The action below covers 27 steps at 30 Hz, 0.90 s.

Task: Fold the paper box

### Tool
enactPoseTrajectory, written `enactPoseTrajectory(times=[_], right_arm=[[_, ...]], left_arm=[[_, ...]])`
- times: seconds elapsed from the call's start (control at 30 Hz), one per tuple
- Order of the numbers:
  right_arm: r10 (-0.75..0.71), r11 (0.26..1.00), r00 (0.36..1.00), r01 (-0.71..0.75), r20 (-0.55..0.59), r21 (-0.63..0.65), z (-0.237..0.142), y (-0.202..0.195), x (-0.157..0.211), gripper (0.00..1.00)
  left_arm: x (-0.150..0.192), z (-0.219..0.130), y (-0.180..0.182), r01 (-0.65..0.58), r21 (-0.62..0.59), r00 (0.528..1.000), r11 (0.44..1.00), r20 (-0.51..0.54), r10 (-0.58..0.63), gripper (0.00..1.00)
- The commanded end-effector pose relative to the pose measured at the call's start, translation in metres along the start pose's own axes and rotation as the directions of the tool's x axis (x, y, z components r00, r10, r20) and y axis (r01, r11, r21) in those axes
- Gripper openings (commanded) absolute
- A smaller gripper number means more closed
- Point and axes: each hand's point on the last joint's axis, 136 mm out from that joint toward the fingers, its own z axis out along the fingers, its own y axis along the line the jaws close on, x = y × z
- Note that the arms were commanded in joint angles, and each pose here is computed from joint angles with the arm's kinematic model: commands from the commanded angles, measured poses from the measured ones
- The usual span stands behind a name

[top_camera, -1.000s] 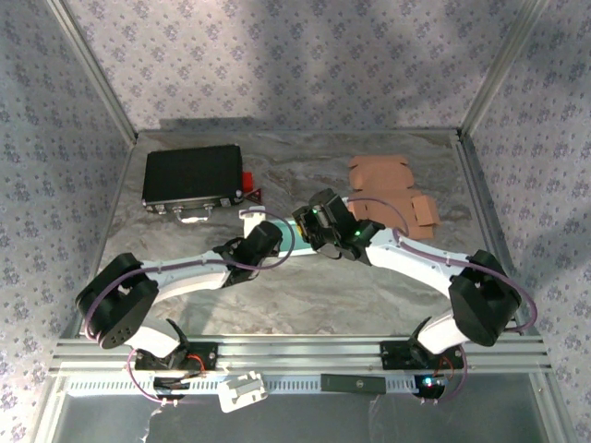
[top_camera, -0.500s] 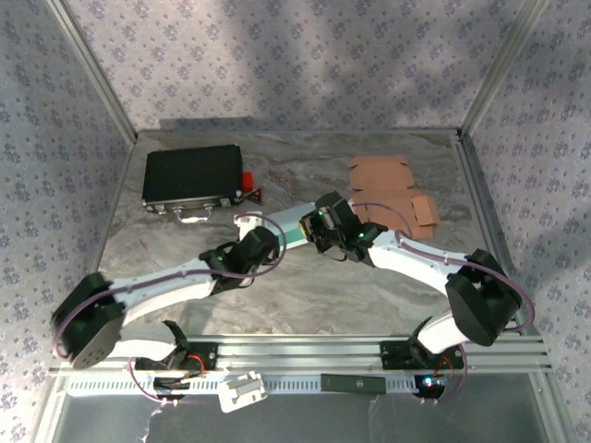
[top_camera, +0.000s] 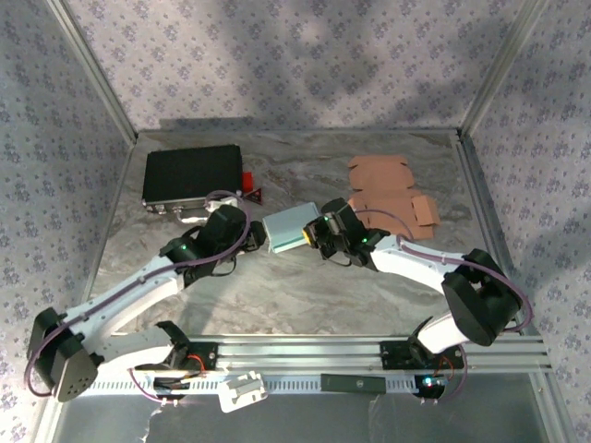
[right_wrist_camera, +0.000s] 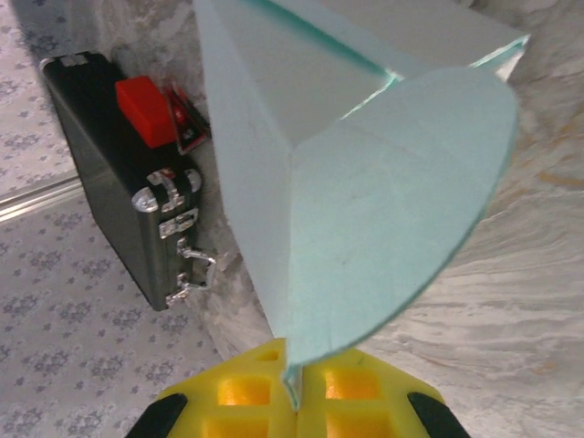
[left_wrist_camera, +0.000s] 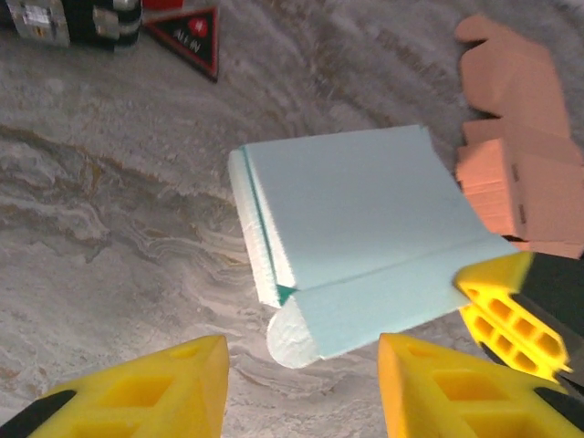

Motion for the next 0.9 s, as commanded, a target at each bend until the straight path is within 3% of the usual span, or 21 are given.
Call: enactPoseTrajectory(times=[0.0, 0.43, 0.57, 0.67, 0.87], right_arm=[[-0.032, 0.999, 0.999, 0.034, -0.034, 0.037, 0.001, -0.017, -0.003, 0.00], [-0.020, 0.994, 0.996, 0.029, -0.091, 0.104, 0.020, -0.064, -0.015, 0.03], [-0.054, 0.993, 0.996, 0.061, -0.073, 0.102, 0.013, -0.062, -0.019, 0.18], [-0.118, 0.983, 0.992, 0.124, -0.048, 0.136, 0.000, -0.064, -0.029, 0.40], [-0.290, 0.954, 0.952, 0.296, -0.103, 0.054, -0.015, -0.061, -0.024, 0.73]], left_arm=[[0.008, 0.013, -0.012, -0.011, 0.052, 0.995, 0.999, -0.094, 0.016, 0.46], [0.013, 0.073, -0.008, -0.032, 0.015, 0.982, 0.999, -0.187, 0.034, 0.42], [-0.002, 0.080, -0.001, -0.074, -0.012, 0.977, 0.997, -0.200, 0.070, 0.42], [-0.017, 0.089, 0.010, -0.151, -0.068, 0.960, 0.986, -0.247, 0.130, 0.44], [-0.033, 0.125, 0.011, -0.329, -0.082, 0.883, 0.941, -0.381, 0.275, 0.45]])
